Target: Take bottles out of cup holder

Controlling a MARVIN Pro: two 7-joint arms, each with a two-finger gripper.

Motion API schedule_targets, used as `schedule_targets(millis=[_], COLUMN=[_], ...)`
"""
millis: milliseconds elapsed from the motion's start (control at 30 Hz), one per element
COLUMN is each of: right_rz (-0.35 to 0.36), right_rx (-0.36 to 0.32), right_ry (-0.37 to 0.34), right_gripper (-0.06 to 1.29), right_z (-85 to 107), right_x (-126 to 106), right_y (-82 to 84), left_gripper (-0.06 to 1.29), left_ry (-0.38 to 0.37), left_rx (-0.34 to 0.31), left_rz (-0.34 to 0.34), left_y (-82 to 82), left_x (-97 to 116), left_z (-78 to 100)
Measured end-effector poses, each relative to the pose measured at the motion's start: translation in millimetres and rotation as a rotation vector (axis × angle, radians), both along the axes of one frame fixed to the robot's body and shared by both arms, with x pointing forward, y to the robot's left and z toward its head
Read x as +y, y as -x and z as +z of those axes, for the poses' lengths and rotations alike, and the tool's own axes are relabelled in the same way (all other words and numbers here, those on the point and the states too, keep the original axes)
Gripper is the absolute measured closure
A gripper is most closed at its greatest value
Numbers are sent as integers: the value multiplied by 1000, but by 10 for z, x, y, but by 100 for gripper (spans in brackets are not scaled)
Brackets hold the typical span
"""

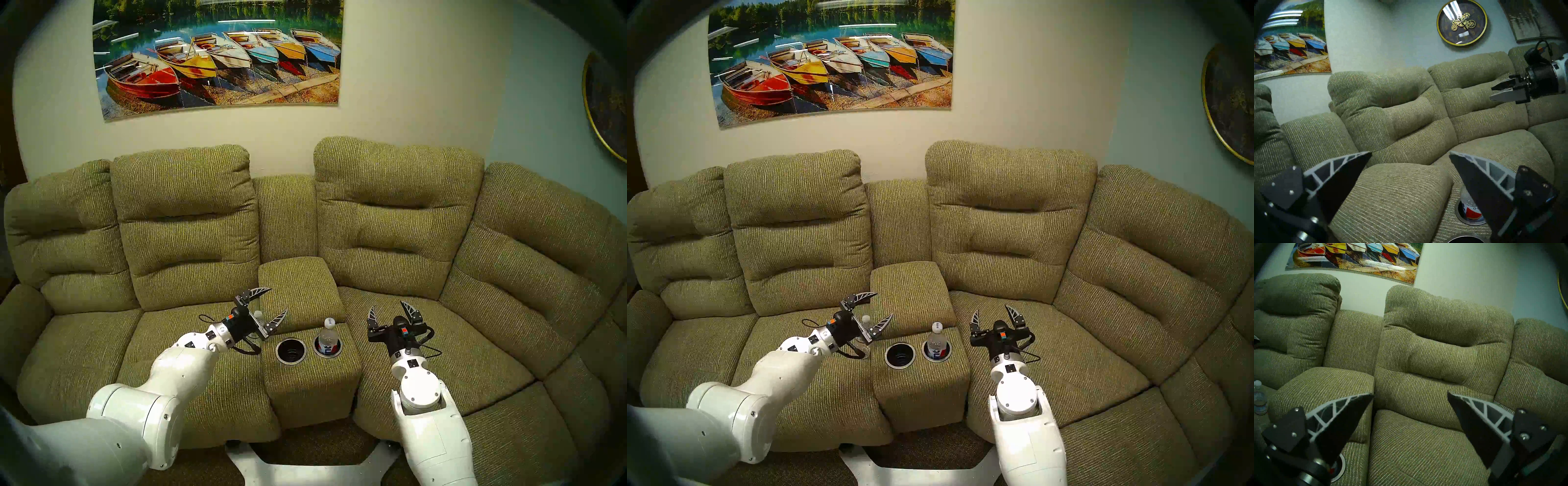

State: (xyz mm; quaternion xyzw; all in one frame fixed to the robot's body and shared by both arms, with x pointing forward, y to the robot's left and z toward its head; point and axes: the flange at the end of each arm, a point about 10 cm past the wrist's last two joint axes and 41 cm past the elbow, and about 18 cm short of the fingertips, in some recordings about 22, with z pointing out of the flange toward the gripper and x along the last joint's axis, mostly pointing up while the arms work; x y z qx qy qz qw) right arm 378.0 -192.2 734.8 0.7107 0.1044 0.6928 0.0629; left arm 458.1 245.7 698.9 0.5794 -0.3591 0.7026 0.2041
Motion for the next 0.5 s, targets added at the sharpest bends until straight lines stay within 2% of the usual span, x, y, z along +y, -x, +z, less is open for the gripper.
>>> schedule_targets(millis=[233, 500], right_rz=[70, 142], right_rx=[22, 90], right_ry=[-26, -63], right_gripper=[1, 1], right_z=[-67, -323], right_x=[200, 437], right_y=[-39, -98], left_gripper=[-3, -3], left_ry=[27, 69], left_rx=[27, 65], left_rz=[-53, -119], left_y=[53, 138], left_x=[-14, 3], left_z=[62, 149])
